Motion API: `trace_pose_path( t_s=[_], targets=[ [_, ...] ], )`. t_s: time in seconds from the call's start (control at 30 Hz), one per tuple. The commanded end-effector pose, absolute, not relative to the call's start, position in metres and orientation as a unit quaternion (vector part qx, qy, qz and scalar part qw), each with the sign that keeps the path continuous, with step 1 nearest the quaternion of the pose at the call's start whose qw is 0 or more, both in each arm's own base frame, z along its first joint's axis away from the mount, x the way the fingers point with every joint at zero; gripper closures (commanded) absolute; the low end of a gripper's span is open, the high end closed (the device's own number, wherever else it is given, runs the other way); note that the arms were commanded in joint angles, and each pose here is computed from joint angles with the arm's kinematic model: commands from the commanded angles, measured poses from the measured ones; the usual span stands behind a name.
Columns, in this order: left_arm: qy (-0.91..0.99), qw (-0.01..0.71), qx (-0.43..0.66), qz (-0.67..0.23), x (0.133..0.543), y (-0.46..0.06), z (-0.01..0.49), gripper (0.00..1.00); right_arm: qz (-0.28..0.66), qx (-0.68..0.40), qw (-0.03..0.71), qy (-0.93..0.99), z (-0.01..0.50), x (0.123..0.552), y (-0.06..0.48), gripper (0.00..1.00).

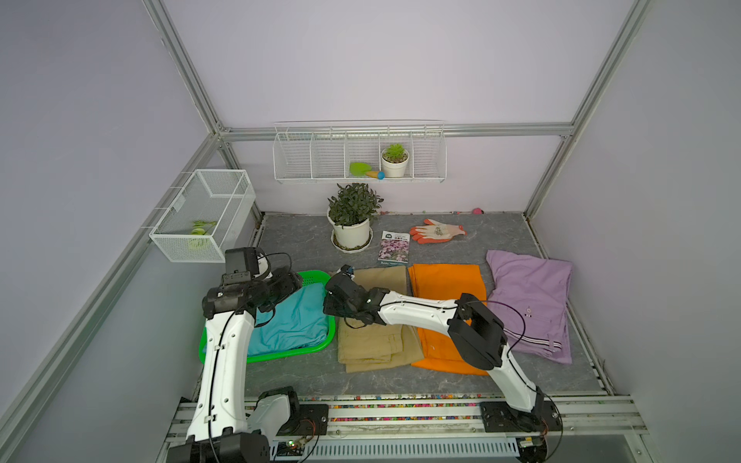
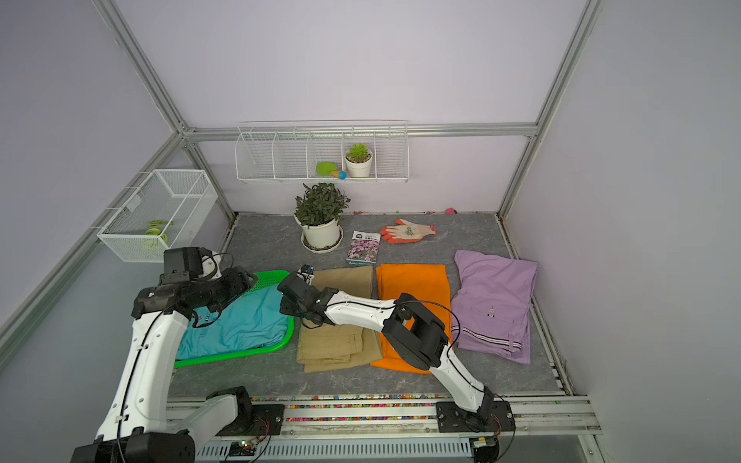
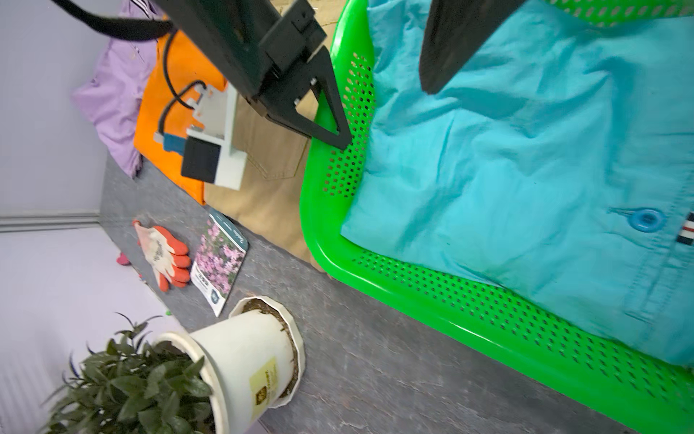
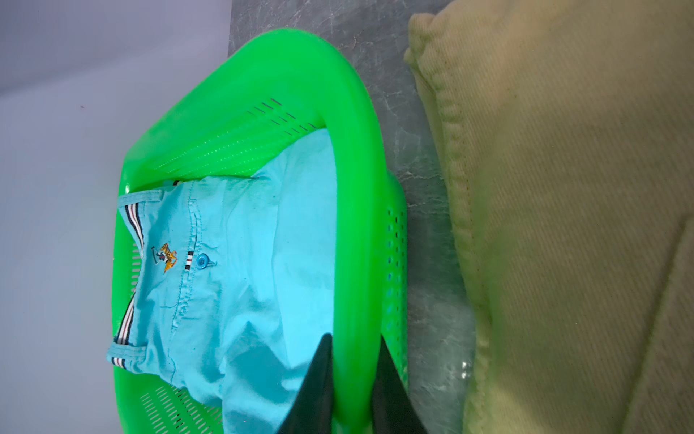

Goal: Put the folded long pants in the basket
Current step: Place the basket at the center of the board.

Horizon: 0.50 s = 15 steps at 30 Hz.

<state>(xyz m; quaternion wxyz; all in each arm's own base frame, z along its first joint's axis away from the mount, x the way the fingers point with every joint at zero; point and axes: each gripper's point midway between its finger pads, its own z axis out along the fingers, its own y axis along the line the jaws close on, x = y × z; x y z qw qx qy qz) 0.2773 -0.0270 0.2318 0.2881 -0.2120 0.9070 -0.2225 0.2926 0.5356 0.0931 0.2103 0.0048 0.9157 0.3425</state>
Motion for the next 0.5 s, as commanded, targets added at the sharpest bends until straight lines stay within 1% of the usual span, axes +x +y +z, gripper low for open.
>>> trace_pose_path(
  t_s=[0.0,0.03,0.07,0.1,0.2,0.23,0.3,0.47],
  targets=[
    [0.895,0.283,-0.178,-0.294,0.272,-0.051,0.24,0.28,0.319,-0.037,0.213,0.923,0.091,0.294,0.532,0.59],
    [0.892,0.279,-0.172,-0.312,0.27,-0.058,0.241,0.28,0.312,-0.053,0.218,0.923,0.097,0.295,0.526,0.51],
    [0.887,0.275,-0.164,-0.332,0.267,-0.065,0.243,0.28,0.303,-0.068,0.225,0.924,0.104,0.297,0.516,0.45],
    [0.882,0.273,-0.157,-0.35,0.263,-0.07,0.245,0.27,0.298,-0.079,0.234,0.922,0.11,0.302,0.504,0.41],
    [0.868,0.263,-0.144,-0.395,0.253,-0.085,0.248,0.23,0.291,-0.12,0.257,0.914,0.127,0.321,0.468,0.38],
    [0.865,0.259,-0.141,-0.406,0.25,-0.089,0.248,0.23,0.291,-0.135,0.26,0.911,0.132,0.329,0.458,0.37],
    [0.861,0.251,-0.133,-0.422,0.243,-0.098,0.245,0.23,0.275,-0.164,0.269,0.908,0.137,0.352,0.433,0.33],
    [0.87,0.233,-0.109,-0.421,0.233,-0.117,0.234,0.23,0.275,-0.201,0.204,0.918,0.115,0.403,0.385,0.32]
  ],
)
